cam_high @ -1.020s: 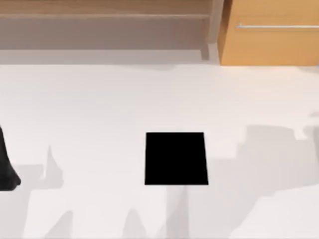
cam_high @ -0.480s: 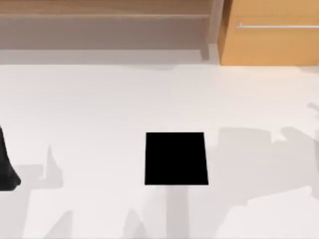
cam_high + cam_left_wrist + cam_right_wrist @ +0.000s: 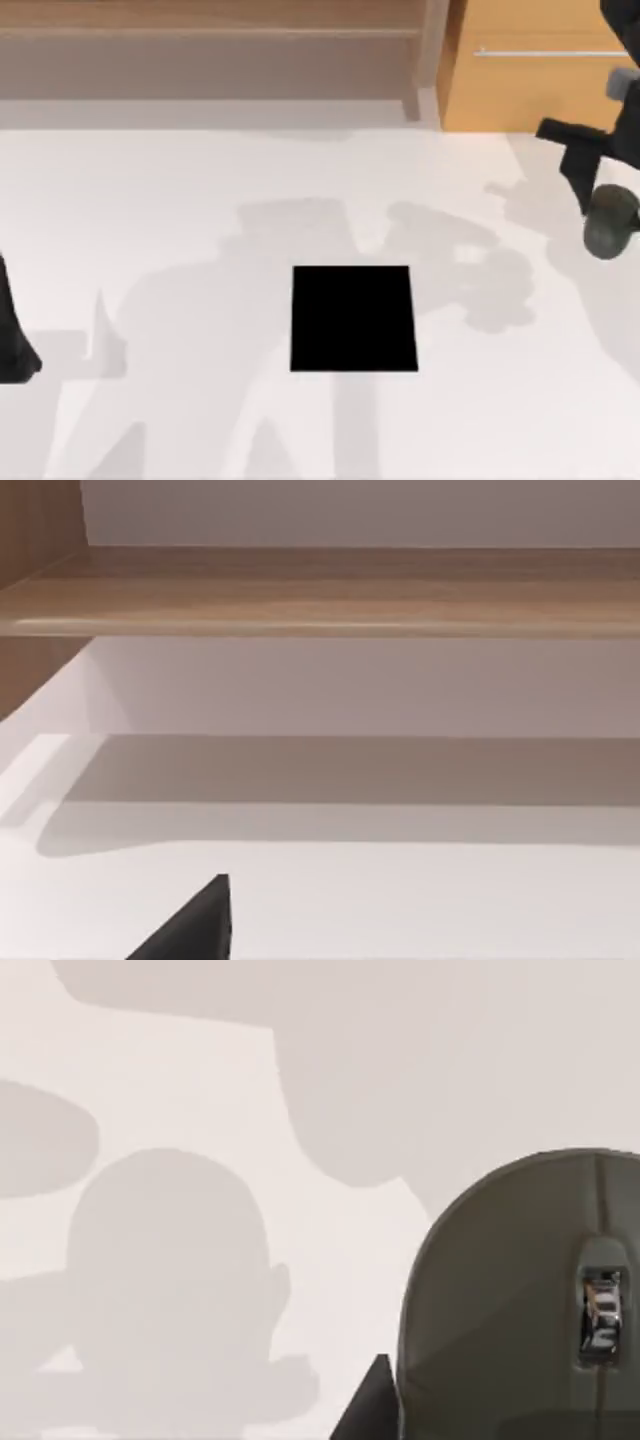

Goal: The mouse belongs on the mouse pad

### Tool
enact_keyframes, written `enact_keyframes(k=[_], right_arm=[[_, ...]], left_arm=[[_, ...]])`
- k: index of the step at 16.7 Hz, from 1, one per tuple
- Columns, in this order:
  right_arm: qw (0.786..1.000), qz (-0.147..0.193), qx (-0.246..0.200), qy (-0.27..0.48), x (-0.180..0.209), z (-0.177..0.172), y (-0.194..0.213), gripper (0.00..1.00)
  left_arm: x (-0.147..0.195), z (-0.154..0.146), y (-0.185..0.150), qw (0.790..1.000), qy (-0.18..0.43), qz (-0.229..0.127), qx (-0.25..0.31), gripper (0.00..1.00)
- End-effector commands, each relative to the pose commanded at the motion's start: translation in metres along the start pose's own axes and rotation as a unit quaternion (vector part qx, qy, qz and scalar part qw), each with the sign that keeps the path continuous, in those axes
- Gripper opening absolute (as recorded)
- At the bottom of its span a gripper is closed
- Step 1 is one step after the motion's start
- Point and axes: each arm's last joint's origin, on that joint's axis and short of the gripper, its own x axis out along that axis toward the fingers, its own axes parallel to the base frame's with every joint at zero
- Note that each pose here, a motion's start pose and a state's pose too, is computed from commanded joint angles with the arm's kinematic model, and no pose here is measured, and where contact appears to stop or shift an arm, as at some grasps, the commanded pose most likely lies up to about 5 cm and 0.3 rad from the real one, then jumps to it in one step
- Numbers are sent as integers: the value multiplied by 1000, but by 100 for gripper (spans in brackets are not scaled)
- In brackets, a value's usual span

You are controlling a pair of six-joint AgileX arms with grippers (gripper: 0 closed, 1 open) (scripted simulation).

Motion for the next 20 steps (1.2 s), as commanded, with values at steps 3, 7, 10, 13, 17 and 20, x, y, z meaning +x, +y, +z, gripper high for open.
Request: enact_keyframes(k=[3, 7, 10, 13, 17, 20], right_arm=[[996, 0, -94, 3, 8, -43, 91, 0], [984, 7, -179, -2, 16, -109, 170, 0], [979, 12, -202, -6, 17, -131, 190, 0], [979, 12, -202, -6, 17, -131, 191, 0], [981, 13, -196, 0, 18, -129, 189, 0], [982, 10, -188, 20, 27, -129, 186, 0]], left_arm=[[0, 0, 0, 1000, 0, 0, 0, 100], [0, 0, 0, 1000, 0, 0, 0, 100], [0, 0, 0, 1000, 0, 0, 0, 100], [0, 0, 0, 1000, 0, 0, 0, 100], [0, 0, 0, 1000, 0, 0, 0, 100], [0, 0, 0, 1000, 0, 0, 0, 100]])
